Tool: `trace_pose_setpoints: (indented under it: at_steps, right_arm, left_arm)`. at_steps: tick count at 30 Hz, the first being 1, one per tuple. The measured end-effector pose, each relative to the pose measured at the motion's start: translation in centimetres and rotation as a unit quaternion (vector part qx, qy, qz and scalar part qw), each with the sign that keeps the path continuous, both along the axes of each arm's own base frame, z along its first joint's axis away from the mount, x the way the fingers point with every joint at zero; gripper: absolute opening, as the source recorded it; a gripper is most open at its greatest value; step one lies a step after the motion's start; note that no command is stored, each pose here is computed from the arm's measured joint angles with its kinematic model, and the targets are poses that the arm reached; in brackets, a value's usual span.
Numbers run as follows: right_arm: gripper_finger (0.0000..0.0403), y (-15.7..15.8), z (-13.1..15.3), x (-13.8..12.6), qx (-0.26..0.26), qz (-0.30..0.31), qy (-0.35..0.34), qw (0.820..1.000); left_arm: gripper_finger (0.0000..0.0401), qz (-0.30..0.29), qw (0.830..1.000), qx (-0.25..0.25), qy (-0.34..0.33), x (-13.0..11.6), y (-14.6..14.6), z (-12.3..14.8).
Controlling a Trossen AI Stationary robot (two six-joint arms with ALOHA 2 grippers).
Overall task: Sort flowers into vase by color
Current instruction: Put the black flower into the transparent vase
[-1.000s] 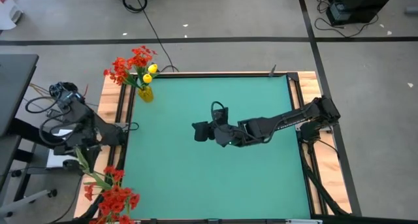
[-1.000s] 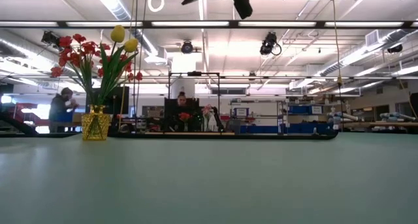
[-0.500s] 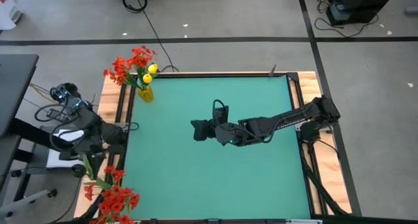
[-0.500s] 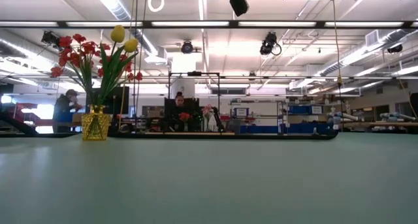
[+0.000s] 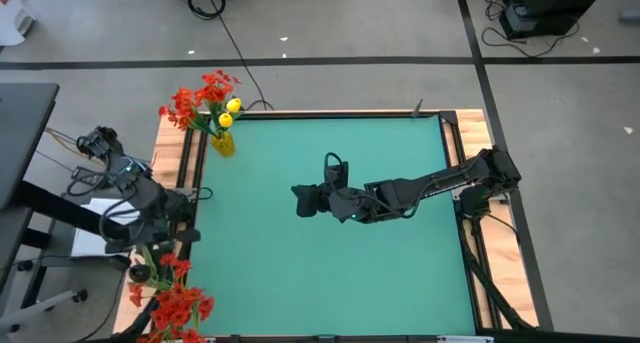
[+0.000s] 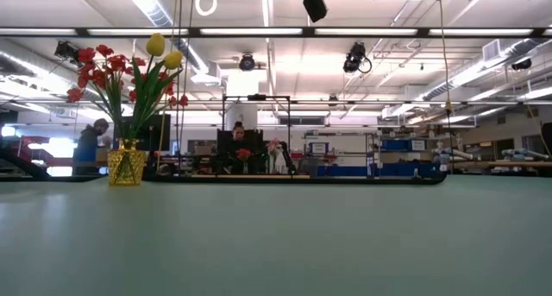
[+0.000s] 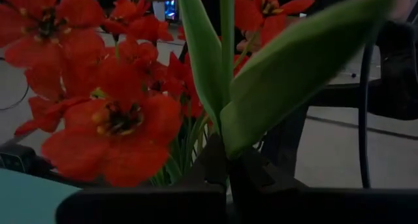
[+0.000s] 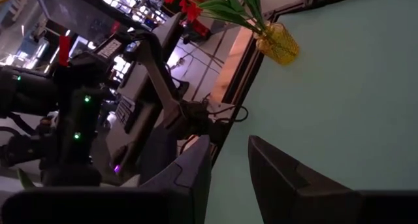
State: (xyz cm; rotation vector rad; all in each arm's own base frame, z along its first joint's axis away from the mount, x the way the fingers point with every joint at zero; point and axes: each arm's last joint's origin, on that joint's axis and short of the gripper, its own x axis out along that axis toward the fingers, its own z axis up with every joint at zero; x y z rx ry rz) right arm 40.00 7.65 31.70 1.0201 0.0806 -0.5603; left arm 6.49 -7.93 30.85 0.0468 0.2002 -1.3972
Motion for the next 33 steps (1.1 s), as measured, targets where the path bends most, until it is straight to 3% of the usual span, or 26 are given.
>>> trace_pose_setpoints:
  at_steps: [10,17,24,33]
  right_arm:
    - [0.0112,0.0,0.0,0.0,-0.004,0.004,0.002,1.000]
    - [0.0112,0.1,0.0,0.0,-0.001,0.012,0.003,1.000]
    - [0.0112,0.1,0.0,0.0,0.000,0.016,0.004,1.000]
    - [0.0112,-0.2,0.0,0.1,0.001,0.025,0.007,1.000]
  left_arm:
    - [0.0031,0.008,0.999,0.006,0.035,0.0,0.0,-0.3]
    - [0.0092,0.018,0.999,0.020,0.047,0.1,0.0,-0.6]
    - [0.0178,0.037,0.994,0.014,0.097,0.1,0.1,-0.6]
    - [0.0241,0.045,0.994,0.037,0.094,-1.5,1.5,2.6]
